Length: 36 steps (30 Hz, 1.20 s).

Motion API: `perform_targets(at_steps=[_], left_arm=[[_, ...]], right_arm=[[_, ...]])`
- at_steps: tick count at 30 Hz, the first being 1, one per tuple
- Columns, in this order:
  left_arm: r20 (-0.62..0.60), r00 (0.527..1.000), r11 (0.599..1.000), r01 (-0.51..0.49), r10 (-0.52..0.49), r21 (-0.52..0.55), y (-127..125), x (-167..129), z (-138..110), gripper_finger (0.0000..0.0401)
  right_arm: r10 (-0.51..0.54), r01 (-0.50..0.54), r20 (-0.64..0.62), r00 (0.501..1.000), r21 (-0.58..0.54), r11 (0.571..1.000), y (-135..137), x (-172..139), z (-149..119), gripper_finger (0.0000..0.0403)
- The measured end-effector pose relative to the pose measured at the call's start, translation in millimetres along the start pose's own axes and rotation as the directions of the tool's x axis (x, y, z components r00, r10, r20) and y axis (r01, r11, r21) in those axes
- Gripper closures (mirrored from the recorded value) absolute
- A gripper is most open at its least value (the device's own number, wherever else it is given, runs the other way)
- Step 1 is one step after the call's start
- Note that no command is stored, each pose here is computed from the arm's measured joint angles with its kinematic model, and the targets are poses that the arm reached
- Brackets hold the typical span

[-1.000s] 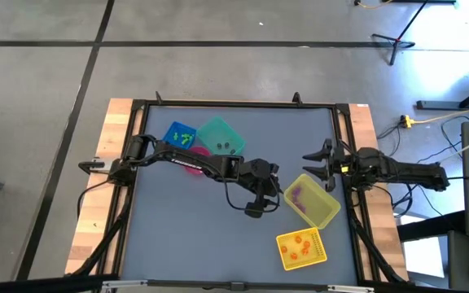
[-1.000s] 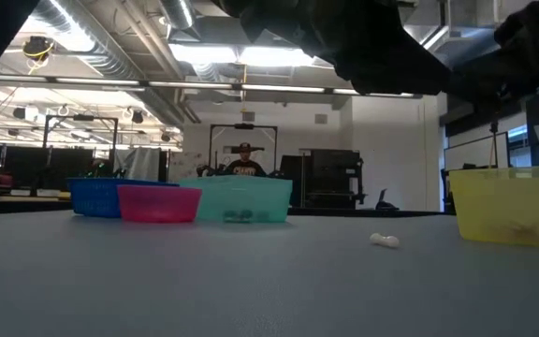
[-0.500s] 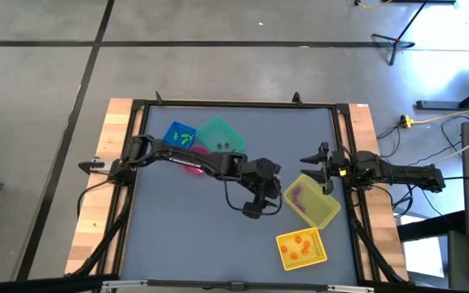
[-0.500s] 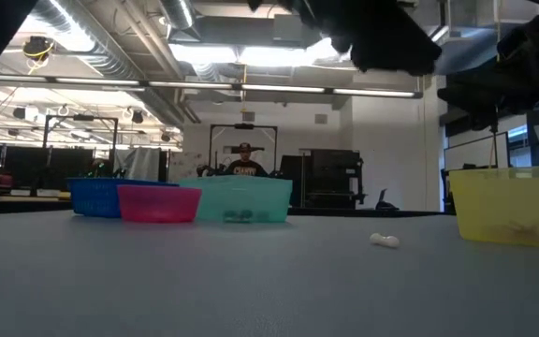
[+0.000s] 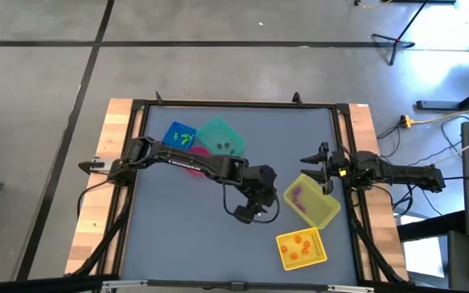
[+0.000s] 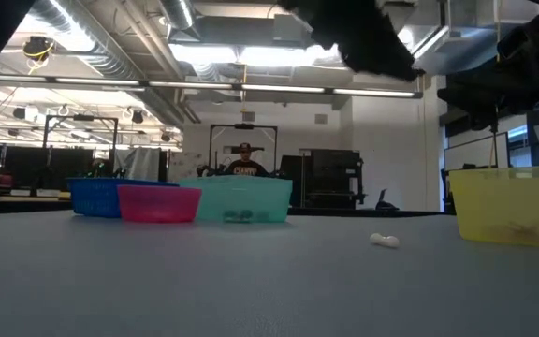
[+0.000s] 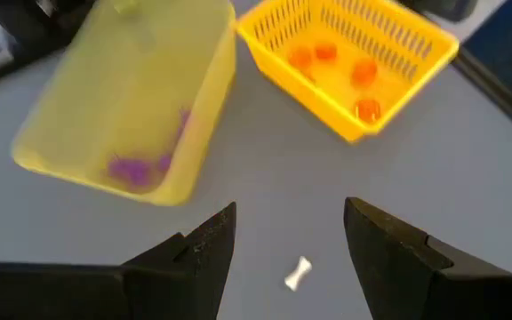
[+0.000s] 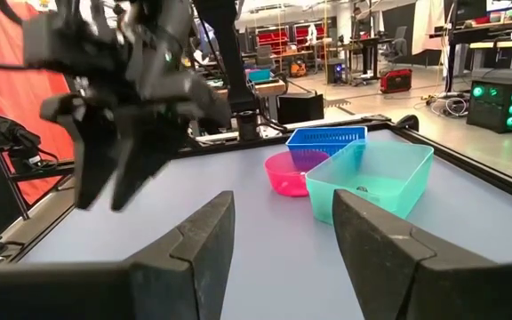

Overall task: Sort Halloween decoration
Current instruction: Put the white bone toy into the red bin

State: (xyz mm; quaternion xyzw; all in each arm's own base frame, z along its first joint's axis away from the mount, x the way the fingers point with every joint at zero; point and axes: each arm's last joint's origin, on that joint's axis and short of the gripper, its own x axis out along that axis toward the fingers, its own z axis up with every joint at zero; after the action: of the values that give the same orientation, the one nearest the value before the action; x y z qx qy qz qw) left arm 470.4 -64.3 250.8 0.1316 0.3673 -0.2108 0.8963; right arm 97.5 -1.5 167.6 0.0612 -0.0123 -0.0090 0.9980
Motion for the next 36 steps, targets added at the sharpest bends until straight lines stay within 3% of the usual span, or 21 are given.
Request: perform_targets(at_steps=[12,25,36], left_arm=[[-0.061,0.997,0.982,0.053,-0.042,0.181,-12,36,-22,0.0207],[-0.128,0.986,0.978,0.13,-0.109,0.166,-7,81,-53,0.0207],[-0.175,0.979,0.983,0.131,-0.108,0.129,5,87,-67,0.0245]], right_arm=[[0.0,0.0,-0.004,1.0,0.001,1.0,0,0,0,0.0214],[-0.006,0.006,-0.039,0.999,0.003,1.0,0,2,-3,0.0214],[-0.007,0.007,-0.052,0.999,0.003,1.0,-1,3,-4,0.0214]])
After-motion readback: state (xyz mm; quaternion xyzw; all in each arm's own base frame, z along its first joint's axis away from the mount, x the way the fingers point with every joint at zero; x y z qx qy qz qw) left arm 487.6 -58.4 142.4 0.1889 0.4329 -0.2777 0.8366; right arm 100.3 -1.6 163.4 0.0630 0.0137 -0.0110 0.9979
